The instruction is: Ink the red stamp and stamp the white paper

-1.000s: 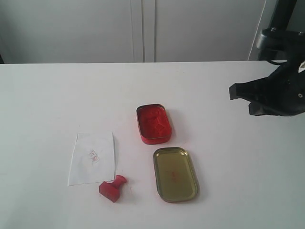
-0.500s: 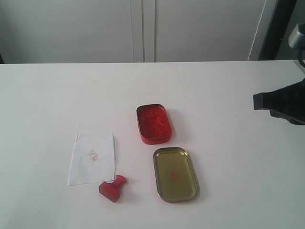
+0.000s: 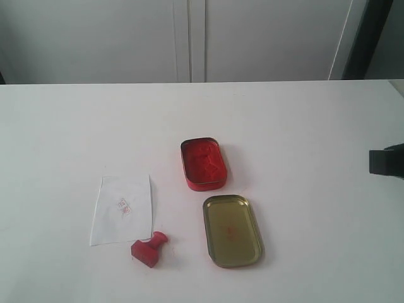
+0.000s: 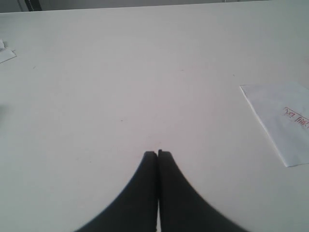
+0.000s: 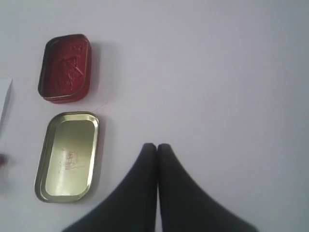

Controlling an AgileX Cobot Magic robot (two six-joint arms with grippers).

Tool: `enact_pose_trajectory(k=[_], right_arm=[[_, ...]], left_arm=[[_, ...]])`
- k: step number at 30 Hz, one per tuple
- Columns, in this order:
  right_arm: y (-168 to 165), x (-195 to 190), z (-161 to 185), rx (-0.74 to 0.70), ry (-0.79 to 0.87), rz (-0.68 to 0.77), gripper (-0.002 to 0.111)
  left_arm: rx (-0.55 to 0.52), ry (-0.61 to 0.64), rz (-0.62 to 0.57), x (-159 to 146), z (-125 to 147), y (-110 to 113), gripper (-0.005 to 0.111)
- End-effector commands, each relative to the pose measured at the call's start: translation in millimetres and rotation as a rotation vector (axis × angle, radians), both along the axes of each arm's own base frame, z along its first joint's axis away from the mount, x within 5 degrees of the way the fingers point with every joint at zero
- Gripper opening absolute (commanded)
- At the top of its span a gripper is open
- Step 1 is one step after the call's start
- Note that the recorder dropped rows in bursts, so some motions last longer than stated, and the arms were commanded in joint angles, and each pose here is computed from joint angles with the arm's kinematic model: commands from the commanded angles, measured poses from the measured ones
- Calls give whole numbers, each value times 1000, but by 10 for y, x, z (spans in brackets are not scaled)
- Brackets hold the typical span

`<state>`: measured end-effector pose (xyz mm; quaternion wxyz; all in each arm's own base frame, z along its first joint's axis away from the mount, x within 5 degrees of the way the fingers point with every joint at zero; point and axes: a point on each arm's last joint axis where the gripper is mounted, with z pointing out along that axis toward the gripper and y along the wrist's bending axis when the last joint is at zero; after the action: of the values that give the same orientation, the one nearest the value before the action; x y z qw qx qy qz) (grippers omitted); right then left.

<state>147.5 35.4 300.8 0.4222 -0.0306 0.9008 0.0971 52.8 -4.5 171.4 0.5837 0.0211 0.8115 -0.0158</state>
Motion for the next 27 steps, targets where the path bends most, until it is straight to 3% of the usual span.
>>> enact_pose_trajectory(k=[1,17,27], right_arm=[[-52,-162,29,0,-83,-5,0],[-206,-730,86,-8,-363,-12,0],[-208,-744,5,-9,-359,-12,0]], left_arm=[[-4,-2,2,0,-16,0,0],[-4,-2,2,0,-16,0,0],[-4,-2,2,0,-16,0,0]])
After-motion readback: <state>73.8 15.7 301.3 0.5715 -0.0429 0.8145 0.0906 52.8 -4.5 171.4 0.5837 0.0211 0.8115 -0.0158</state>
